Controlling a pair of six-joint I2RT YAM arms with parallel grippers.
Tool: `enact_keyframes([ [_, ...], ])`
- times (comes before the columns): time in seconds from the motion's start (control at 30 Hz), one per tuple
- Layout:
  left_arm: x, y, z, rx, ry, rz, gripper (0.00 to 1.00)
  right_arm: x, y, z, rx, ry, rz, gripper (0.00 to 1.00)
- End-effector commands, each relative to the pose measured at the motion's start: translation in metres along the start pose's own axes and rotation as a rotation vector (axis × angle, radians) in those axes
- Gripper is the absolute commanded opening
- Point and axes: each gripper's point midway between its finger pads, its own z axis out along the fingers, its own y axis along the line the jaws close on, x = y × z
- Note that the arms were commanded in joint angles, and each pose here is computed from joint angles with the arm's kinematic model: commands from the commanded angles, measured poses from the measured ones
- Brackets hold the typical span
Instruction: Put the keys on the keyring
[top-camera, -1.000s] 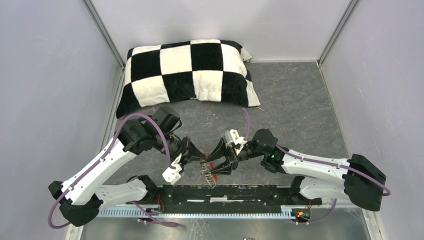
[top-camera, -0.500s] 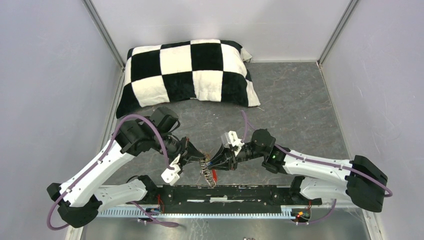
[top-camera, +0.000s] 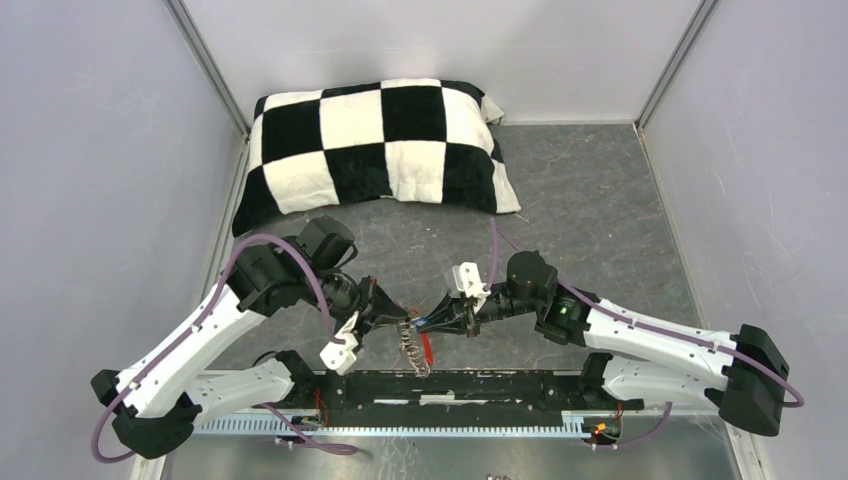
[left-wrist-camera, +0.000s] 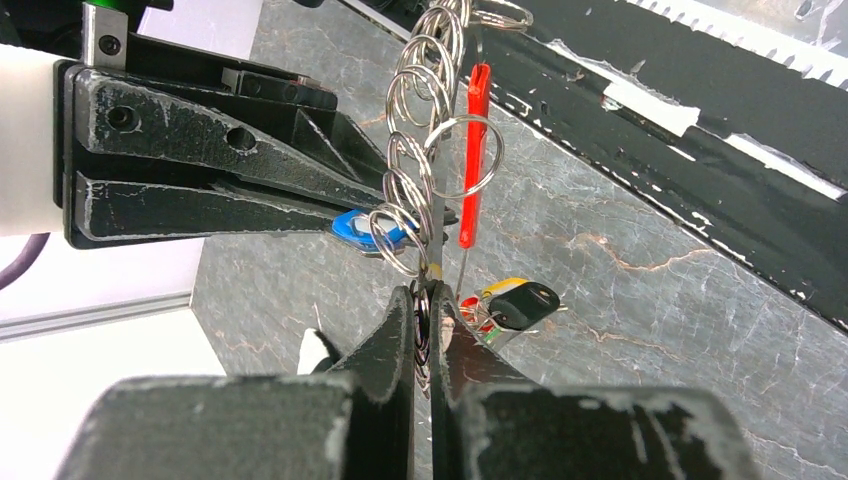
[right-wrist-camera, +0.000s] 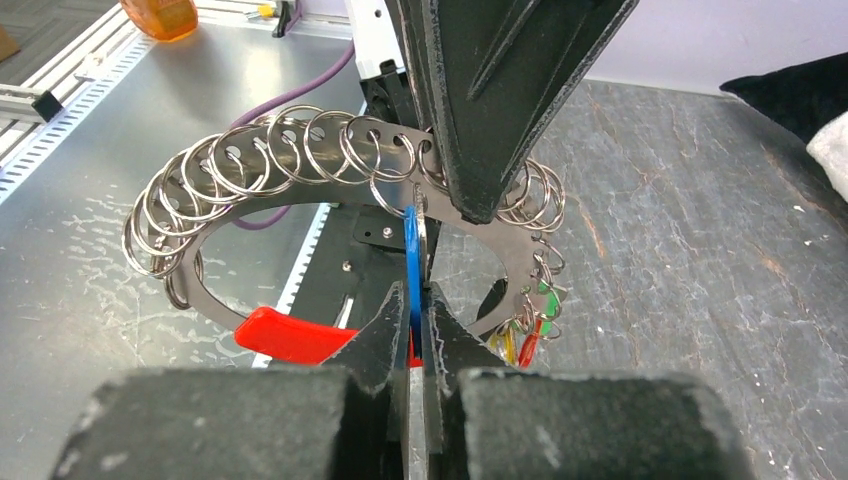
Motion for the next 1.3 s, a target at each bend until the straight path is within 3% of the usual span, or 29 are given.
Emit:
enact_keyframes([
  [0.0,-0.007,0.001,0.001,-0.017,-0.022,0.026,0.02,-0.029,-0.01,-0.005,0.05,-0.025,-0.068,0.03],
  [0.53,0.001,0.008,0.001,-0.098,0.014,0.012,0.03,-0.053,-0.011,-0.017,0.084,0.006,-0.097,0.01],
  [0.73,0.006,0.008,0.002,-0.116,0.031,-0.014,0.21,-0.074,-0.017,-0.022,0.119,-0.002,-0.14,0.01],
  [1.03,0.008,0.006,0.003,-0.142,0.03,-0.104,0.37,-0.074,-0.019,-0.024,0.126,0.045,-0.146,0.01],
  [1.27,-0.001,0.025,-0.001,-0.26,-0.034,-0.44,0.53,-0.079,-0.022,-0.025,0.128,0.063,-0.194,0.01],
])
